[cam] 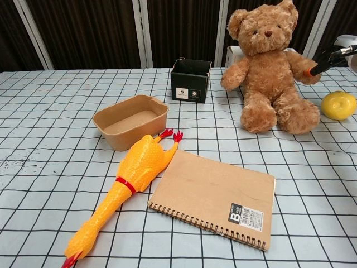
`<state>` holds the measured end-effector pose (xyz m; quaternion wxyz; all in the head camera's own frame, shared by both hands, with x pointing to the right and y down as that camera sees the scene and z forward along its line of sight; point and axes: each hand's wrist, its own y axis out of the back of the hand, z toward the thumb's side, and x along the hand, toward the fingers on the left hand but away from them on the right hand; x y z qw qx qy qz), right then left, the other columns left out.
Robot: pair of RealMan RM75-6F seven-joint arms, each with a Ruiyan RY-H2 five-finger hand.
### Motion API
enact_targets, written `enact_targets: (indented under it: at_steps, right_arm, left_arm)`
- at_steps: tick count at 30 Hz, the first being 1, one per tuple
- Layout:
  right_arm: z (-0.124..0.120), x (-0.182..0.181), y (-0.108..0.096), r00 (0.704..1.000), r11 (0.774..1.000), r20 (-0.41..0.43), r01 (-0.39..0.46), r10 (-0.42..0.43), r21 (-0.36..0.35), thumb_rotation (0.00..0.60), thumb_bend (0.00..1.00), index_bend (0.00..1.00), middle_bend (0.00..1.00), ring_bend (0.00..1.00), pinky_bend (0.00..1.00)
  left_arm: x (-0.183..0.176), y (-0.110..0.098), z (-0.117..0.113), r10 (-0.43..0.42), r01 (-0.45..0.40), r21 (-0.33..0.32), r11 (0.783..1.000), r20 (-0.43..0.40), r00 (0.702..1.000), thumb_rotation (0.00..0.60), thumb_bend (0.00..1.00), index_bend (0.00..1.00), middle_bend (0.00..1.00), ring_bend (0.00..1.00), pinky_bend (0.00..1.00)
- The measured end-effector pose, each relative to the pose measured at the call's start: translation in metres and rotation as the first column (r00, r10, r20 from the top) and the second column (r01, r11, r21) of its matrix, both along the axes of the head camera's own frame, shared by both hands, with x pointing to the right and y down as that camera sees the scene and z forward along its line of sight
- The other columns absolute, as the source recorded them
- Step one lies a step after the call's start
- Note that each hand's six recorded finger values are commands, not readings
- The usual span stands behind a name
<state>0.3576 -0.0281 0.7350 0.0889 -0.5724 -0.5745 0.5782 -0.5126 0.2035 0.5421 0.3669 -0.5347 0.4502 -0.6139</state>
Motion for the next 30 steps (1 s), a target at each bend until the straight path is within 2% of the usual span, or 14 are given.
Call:
enact_targets:
  at_steps: [9,17,26,30]
  right_arm:
    - [0.013,-0.004,0.009,0.999,0.999,0.042,0.008,-0.007,-0.037,0.600,0.33,0.45,0.50,0.28,0.00]
    - [0.004,-0.013,-0.003,0.998,0.999,0.016,0.053,-0.053,0.008,0.600,0.33,0.45,0.50,0.28,0.00]
    - [0.014,0.000,0.011,1.000,0.999,0.002,0.027,-0.027,-0.020,0.600,0.33,0.45,0.50,0.28,0.00]
    - [0.010,0.002,0.007,1.000,1.000,-0.007,0.030,-0.030,-0.007,0.600,0.33,0.45,0.50,0.28,0.00]
  left_arm:
    - [-0.001,-0.001,0.000,-0.006,0.006,-0.001,1.000,0.002,1.000,0.600,0.27,0.24,0.00,0.00,0.14]
    - [-0.002,-0.001,0.000,-0.007,0.007,-0.002,1.000,0.000,1.000,0.600,0.27,0.24,0.00,0.00,0.14]
    - [-0.003,0.000,-0.001,-0.013,0.013,0.000,1.000,-0.005,1.000,0.600,0.27,0.24,0.00,0.00,0.14]
    - [-0.003,0.000,-0.001,-0.013,0.013,0.000,1.000,-0.003,1.000,0.600,0.27,0.24,0.00,0.00,0.14]
